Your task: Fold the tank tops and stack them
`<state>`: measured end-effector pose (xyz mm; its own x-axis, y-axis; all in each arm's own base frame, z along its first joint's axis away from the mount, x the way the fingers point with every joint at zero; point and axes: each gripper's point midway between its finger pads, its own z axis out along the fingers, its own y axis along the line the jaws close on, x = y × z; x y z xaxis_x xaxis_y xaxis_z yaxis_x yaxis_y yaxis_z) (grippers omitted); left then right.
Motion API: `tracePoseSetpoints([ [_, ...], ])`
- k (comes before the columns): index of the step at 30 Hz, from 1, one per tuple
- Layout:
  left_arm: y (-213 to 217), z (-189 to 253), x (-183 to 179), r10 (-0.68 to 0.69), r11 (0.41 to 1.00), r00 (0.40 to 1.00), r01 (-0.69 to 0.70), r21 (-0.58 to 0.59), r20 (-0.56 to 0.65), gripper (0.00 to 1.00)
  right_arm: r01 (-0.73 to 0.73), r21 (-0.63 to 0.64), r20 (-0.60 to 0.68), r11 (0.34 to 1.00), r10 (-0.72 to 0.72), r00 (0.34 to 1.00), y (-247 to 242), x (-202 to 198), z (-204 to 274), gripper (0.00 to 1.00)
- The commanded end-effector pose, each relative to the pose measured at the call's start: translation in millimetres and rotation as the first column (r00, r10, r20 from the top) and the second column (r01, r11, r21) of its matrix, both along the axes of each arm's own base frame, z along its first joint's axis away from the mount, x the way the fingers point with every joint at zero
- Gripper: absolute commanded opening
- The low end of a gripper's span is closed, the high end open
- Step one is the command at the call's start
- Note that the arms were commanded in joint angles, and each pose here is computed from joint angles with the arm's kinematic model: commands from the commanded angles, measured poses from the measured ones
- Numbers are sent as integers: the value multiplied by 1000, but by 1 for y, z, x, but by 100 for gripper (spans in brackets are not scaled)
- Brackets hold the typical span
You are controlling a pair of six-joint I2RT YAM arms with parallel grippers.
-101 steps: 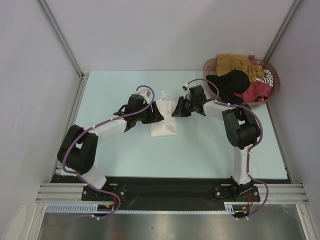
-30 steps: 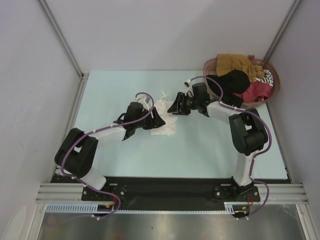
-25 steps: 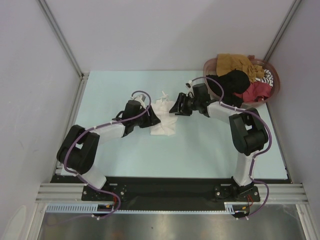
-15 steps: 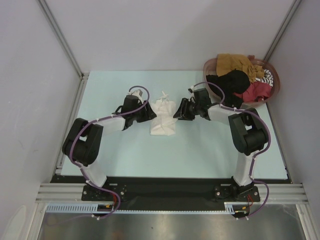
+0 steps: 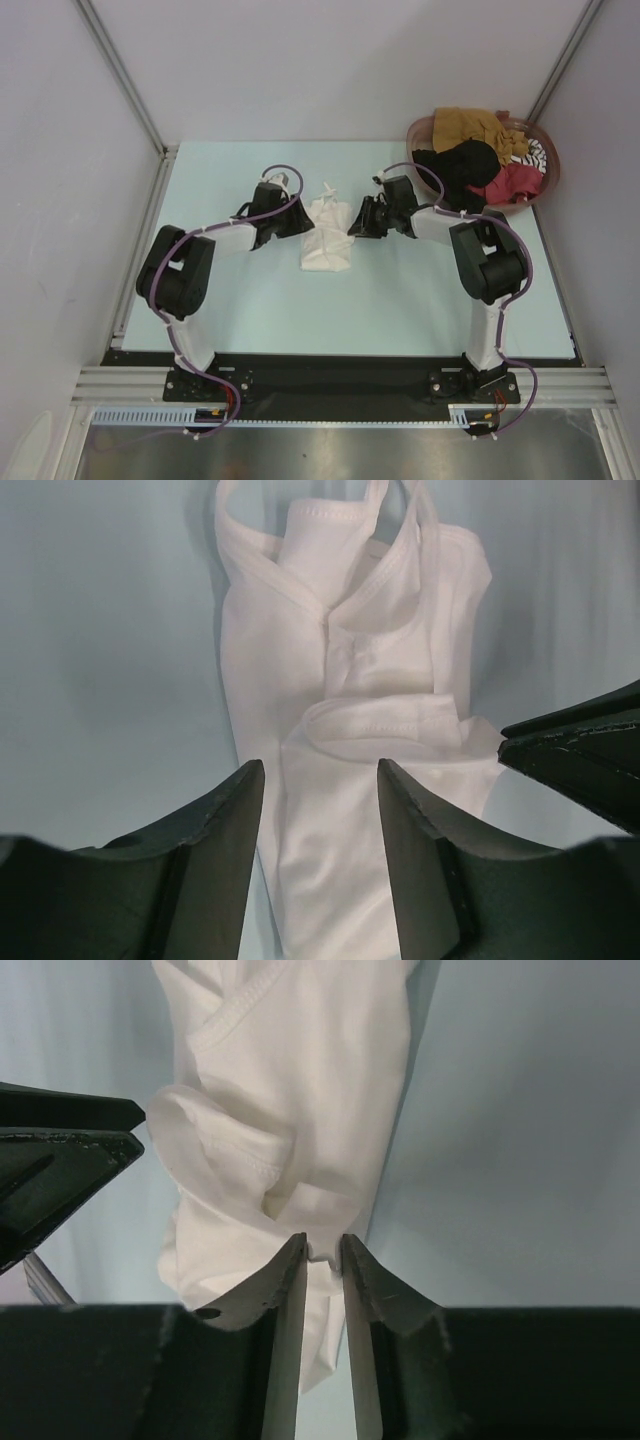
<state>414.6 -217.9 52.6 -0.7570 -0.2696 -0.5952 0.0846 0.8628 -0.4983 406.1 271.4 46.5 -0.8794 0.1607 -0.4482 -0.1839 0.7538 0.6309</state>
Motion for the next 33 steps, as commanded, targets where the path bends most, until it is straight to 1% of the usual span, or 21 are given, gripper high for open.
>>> tracePoseSetpoints([
  [1,1,11,20,2,1000,999,-2,12,45,54,-7,9,65,1000,6,998,7,17,17,25],
  [2,-1,14,23,-3,1000,999,2,11,53,54,-9,11,80,1000,9,997,9,20,22,25],
  [4,-2,13,26,-4,1000,999,3,18,50,55,-10,-6,59,1000,11,998,7,17,20,25],
  [7,-3,9,26,-11,1000,999,10,18,39,58,-15,-6,67,1000,15,998,8,20,23,26],
  [10,-6,7,26,-13,1000,999,13,2,31,58,-19,-4,67,1000,19,998,10,21,25,26],
  [14,-8,-3,26,-14,1000,1000,14,-3,5,50,-21,3,66,1000,21,998,11,22,25,25],
  [16,-8,-6,26,-9,1000,1000,9,-7,-4,41,-22,4,70,1000,22,997,11,23,26,25],
  [17,-10,-6,26,-10,1000,1000,10,-12,-5,34,-21,1,66,1000,21,998,11,23,24,24],
  [19,-10,-3,28,-8,1000,1000,8,-13,-2,26,-25,2,68,1000,24,997,12,23,25,24],
  [20,-9,-2,29,-5,1000,1000,5,-7,-1,16,-27,2,69,1000,26,997,12,23,25,24],
  [21,-7,-1,28,-1,1000,1000,1,4,-5,10,-27,2,68,1000,27,997,12,23,25,24],
  [23,-4,4,28,7,1000,1000,-7,20,3,0,-28,-3,69,1000,28,997,10,23,26,24],
  [29,12,22,25,51,996,998,-54,68,42,0,-38,0,92,999,38,995,12,24,37,22],
  [31,19,24,18,67,993,997,-69,93,27,0,-40,-3,93,999,40,995,12,23,40,22],
  [33,23,33,15,82,991,996,-85,101,41,0,-36,-9,110,999,37,993,12,22,50,23],
])
